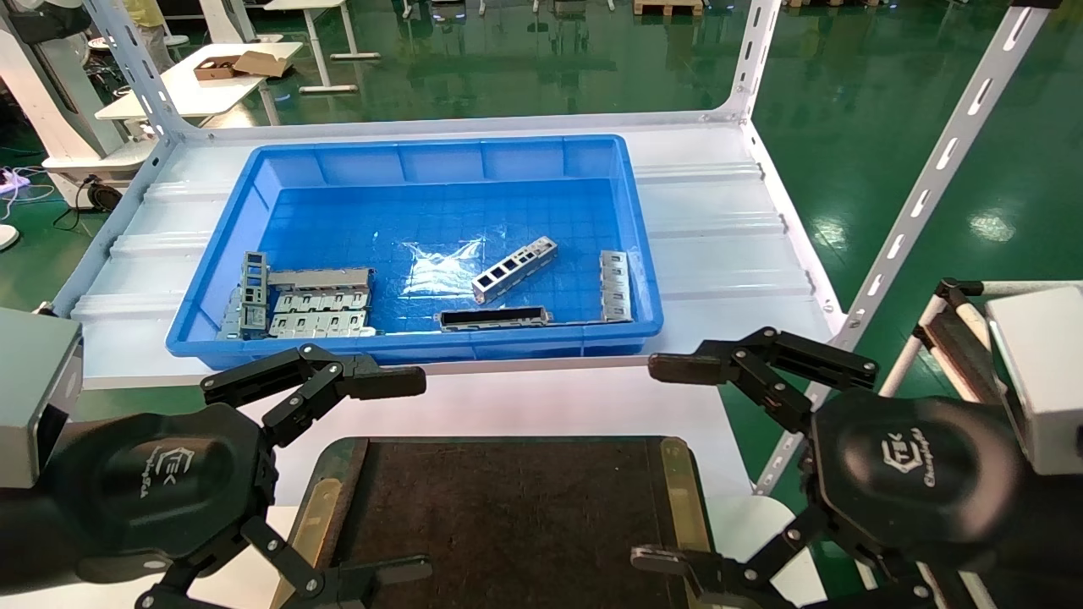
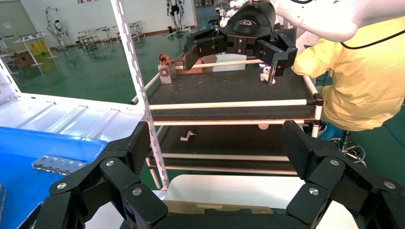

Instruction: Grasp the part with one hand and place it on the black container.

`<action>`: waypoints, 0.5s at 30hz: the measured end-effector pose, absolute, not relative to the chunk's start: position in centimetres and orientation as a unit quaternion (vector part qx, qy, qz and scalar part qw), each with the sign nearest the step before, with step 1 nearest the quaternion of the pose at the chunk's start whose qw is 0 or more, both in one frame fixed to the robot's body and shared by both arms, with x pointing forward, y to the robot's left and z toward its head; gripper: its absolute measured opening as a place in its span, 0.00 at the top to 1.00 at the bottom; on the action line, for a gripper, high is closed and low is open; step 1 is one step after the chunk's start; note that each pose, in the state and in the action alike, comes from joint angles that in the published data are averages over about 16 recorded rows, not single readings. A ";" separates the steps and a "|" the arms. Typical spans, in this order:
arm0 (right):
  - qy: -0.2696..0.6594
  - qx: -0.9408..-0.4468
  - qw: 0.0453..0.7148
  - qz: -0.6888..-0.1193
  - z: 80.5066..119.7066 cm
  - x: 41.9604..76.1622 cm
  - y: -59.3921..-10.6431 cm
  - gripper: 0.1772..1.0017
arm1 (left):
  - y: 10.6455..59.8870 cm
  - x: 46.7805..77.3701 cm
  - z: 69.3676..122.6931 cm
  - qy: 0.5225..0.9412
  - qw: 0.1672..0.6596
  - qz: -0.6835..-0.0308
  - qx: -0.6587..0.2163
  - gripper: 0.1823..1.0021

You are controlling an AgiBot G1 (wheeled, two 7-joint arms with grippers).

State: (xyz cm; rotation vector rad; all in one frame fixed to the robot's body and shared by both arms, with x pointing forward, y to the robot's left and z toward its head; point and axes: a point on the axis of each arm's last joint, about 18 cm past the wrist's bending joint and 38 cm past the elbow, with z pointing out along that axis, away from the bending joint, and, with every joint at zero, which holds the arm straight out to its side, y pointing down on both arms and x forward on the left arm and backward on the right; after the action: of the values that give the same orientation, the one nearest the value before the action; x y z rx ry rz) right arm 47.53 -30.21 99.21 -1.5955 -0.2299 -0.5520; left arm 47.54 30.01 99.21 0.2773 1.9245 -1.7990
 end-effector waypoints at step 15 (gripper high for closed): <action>-0.102 -0.705 0.659 -0.244 99.2 47.5 -30.2 0.00 | 30.0 47.5 99.2 0.705 0.244 -0.658 0.102 0.00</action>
State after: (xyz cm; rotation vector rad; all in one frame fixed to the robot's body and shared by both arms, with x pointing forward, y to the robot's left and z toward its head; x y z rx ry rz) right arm 47.53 -30.21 99.21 -1.5955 -0.2299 -0.5520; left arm 47.53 30.01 99.21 0.2777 1.9249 -1.7984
